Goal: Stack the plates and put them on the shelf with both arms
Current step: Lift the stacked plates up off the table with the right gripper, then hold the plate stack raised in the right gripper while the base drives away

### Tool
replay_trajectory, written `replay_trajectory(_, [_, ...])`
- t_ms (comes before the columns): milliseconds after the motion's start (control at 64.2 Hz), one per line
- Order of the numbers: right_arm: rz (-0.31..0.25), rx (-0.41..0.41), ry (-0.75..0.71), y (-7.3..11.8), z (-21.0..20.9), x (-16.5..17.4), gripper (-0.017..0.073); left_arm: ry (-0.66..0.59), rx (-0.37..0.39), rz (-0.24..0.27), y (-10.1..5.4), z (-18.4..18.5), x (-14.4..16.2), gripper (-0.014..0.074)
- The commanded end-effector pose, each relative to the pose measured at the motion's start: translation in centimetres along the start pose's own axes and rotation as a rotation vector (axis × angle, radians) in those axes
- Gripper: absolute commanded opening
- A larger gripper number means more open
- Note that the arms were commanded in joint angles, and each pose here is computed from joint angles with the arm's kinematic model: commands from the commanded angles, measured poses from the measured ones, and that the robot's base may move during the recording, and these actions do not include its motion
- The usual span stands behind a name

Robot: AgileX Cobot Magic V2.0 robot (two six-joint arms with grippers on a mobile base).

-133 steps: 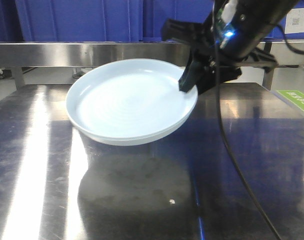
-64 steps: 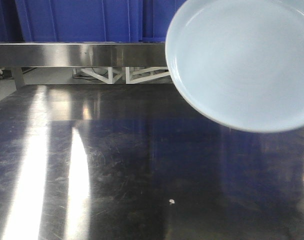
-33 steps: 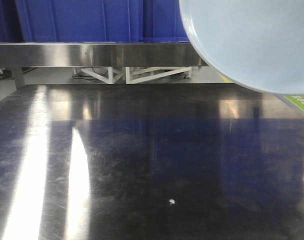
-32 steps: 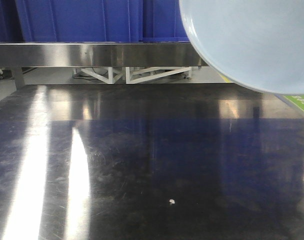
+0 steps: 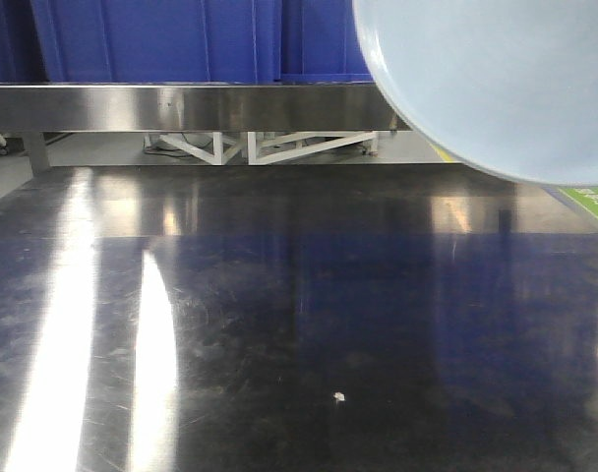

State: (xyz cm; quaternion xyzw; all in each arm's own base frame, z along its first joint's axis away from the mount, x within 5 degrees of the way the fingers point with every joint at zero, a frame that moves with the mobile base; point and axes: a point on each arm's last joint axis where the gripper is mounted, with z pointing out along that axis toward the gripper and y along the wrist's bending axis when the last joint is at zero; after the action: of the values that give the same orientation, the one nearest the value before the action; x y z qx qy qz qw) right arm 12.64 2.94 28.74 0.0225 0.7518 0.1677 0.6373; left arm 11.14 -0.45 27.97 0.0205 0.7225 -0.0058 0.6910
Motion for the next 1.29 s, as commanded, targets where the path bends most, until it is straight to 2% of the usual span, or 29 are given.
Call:
replay_trajectory(0, [-0.005,-0.002,-0.141,0.21,-0.24,-1.99,0.0022,-0.109,-0.025,-0.016,0.25,-0.07,-1.73,0.0085])
replay_trajectory(1278, [-0.005,-0.002,-0.140,0.21,-0.24,-1.99,0.0022,-0.109,-0.025,-0.016,0.25,-0.07,-1.73,0.0085])
